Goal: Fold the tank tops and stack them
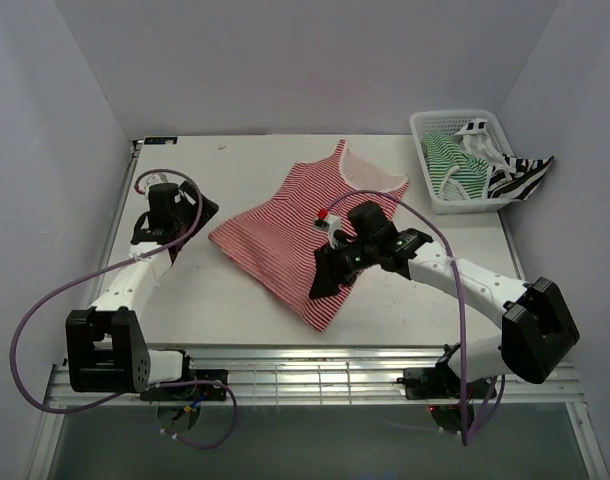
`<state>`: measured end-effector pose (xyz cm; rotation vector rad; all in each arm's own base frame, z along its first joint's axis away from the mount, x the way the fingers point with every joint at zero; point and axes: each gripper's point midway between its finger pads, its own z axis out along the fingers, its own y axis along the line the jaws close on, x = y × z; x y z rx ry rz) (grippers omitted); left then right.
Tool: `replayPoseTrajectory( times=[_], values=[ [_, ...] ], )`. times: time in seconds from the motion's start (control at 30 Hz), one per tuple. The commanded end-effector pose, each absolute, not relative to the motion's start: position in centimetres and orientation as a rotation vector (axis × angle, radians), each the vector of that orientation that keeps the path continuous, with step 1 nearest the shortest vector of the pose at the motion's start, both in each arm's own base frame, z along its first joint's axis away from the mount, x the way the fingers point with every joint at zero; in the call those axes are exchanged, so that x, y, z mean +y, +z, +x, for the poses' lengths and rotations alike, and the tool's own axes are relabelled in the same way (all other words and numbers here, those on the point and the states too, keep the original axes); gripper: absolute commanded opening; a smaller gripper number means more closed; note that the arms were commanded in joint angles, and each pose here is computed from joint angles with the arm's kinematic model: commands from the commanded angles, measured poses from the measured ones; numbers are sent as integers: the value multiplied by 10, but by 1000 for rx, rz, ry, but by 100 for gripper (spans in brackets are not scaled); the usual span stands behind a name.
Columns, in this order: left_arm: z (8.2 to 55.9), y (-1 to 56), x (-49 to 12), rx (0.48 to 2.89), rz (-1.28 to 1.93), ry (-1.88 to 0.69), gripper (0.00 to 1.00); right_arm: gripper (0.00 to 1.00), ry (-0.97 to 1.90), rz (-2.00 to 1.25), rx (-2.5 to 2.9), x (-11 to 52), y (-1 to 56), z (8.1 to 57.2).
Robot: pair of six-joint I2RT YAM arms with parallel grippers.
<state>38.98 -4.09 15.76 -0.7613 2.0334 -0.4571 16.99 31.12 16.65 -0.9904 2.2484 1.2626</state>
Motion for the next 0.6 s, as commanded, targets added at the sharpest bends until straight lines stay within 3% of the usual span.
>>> replayPoseTrajectory(
  times=[0.0,0.07,0.3,0.57],
  values=[
    [384,183,5,1958,-852,-226,98,76,1252,-971,2157,323,201,176],
    [386,191,6,1961,-862,-217,98,93,1175,-962,2161,321,202,187],
    [389,201,-40,2033,-739,-503,98,90,1008,-771,2190,301,219,242],
    [348,117,-112,2286,-707,-792,98,90,717,-526,2277,258,187,375]
  ],
)
